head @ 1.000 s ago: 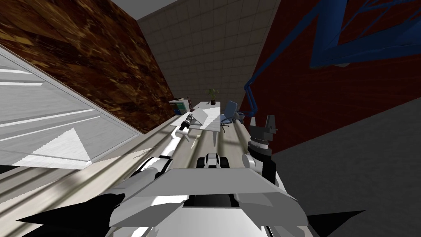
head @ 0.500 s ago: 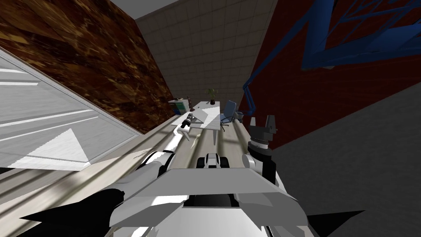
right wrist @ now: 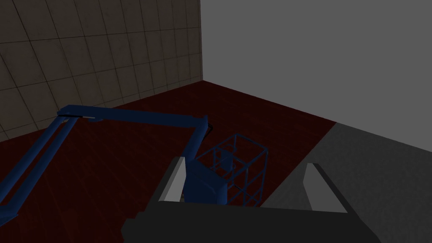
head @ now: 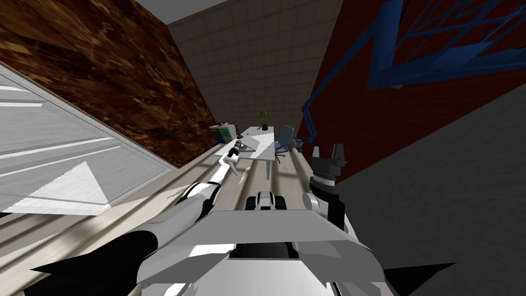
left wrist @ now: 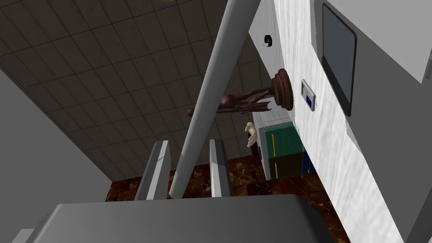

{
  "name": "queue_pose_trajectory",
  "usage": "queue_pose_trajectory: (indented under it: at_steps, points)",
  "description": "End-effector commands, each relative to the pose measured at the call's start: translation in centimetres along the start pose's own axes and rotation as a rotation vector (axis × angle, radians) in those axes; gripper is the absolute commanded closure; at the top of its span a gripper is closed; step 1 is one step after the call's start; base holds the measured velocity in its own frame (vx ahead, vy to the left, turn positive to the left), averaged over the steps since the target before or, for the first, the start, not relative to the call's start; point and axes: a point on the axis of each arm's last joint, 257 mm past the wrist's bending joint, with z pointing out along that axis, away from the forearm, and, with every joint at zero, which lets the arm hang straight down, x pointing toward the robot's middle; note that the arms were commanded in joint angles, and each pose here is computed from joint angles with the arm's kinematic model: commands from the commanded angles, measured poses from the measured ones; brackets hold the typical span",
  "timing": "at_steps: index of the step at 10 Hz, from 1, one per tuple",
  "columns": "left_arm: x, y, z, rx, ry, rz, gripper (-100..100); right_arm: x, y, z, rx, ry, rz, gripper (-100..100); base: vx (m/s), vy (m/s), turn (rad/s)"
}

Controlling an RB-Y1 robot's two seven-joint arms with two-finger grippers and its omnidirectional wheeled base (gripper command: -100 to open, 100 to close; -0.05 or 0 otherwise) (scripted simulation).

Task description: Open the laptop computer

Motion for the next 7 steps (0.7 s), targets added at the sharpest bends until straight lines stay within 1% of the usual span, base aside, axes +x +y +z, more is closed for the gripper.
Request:
queue_pose_trajectory:
  at_steps: [1, 2, 4, 6, 7]
  points:
    - [-0.6, 2.0, 0.2, -0.042, -0.009, -0.003, 100, 0.0, 0.0, 0.0, 0.0, 0.0, 0.0, 0, 0.002, -0.011, 0.02]
    - [-0.1, -0.2, 1.2, 0.003, -0.008, -0.053, 100, 0.0, 0.0, 0.0, 0.0, 0.0, 0.0, 0, -0.087, 0.028, -0.075]
    - [-0.1, -0.7, 2.2, -0.005, -0.01, -0.053, 100, 0.0, 0.0, 0.0, 0.0, 0.0, 0.0, 0, -0.109, 0.036, -0.065]
    - [-0.3, 1.5, 2.2, -0.052, -0.016, -0.053, 100, 0.0, 0.0, 0.0, 0.0, 0.0, 0.0, 0, -0.006, 0.007, 0.016]
    - [0.4, -0.9, 3.2, -0.005, -0.012, -0.103, 100, 0.0, 0.0, 0.0, 0.0, 0.0, 0.0, 0, -0.11, 0.051, -0.091]
